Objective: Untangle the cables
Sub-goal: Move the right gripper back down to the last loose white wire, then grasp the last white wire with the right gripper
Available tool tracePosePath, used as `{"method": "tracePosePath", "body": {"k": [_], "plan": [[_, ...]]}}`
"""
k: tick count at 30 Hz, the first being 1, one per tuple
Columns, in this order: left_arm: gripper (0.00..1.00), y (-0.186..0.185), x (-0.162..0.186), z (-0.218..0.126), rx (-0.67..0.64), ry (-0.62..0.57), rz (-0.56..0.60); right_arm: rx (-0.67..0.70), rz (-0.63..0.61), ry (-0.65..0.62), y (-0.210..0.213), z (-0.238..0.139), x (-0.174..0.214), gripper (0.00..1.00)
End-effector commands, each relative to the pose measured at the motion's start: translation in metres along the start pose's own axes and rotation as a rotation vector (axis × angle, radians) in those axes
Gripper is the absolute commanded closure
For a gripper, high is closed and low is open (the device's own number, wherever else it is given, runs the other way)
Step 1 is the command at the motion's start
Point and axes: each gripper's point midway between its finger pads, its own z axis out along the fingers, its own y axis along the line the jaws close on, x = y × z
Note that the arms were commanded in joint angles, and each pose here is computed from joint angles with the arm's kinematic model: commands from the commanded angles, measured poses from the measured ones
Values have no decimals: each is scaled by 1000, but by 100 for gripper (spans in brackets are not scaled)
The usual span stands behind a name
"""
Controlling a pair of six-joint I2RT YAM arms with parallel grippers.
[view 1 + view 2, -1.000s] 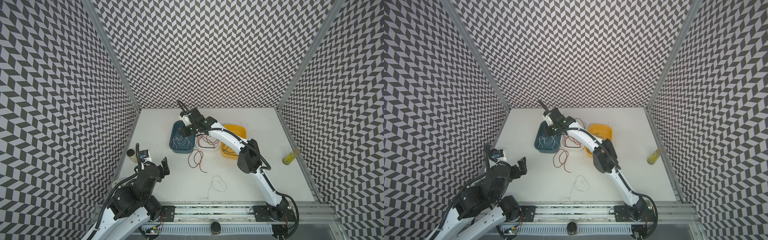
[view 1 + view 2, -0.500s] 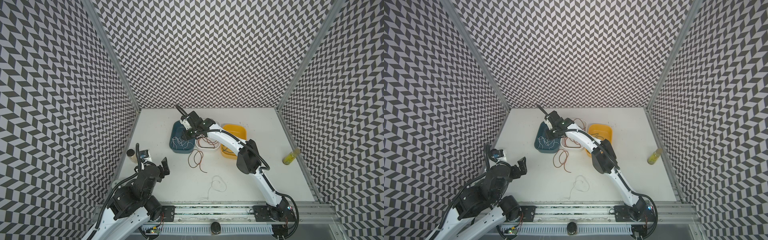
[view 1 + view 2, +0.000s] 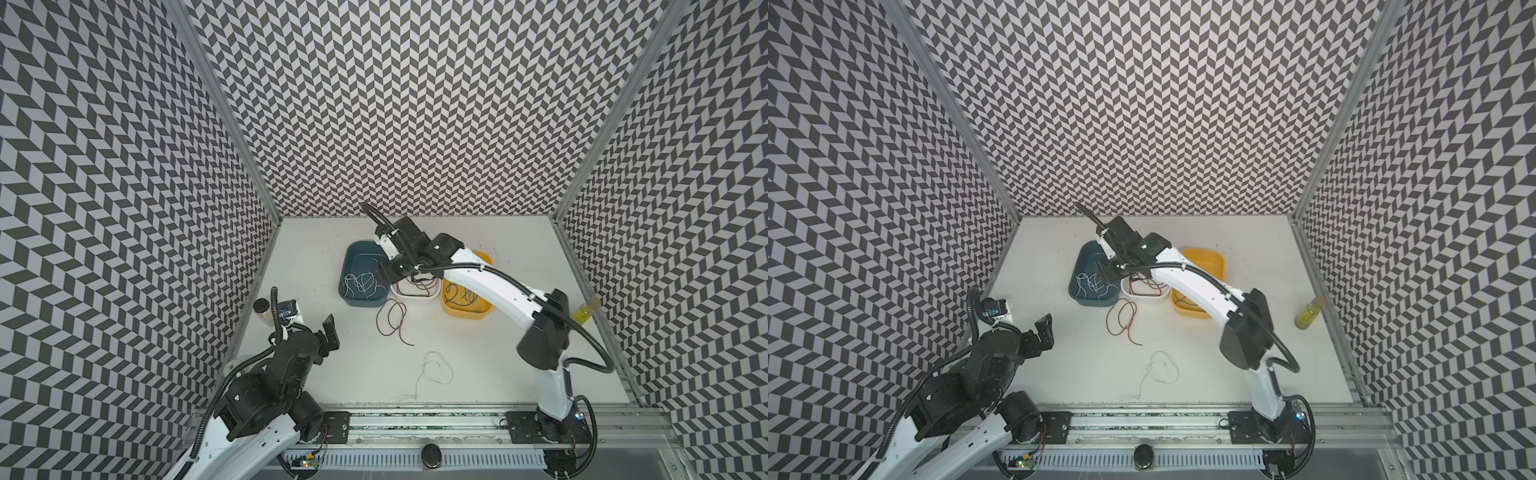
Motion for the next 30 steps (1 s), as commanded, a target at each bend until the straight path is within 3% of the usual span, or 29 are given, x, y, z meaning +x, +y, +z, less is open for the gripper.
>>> {"method": "tracePosePath", "body": {"k": [1,8,16,30], "plan": [[0,2,-2,0,-10,-14,-8,26,-38,-25,4,-25,23,35],[0,1,0,2,-6,-6,-1,41,-62,34,5,-60,105,32],[0,-1,1,3,-6,2,5,71,-65,166,-1,-59,202,31],[0,0,1,4,-12,6,7,91,-7,265,-4,-27,269,33]]}}
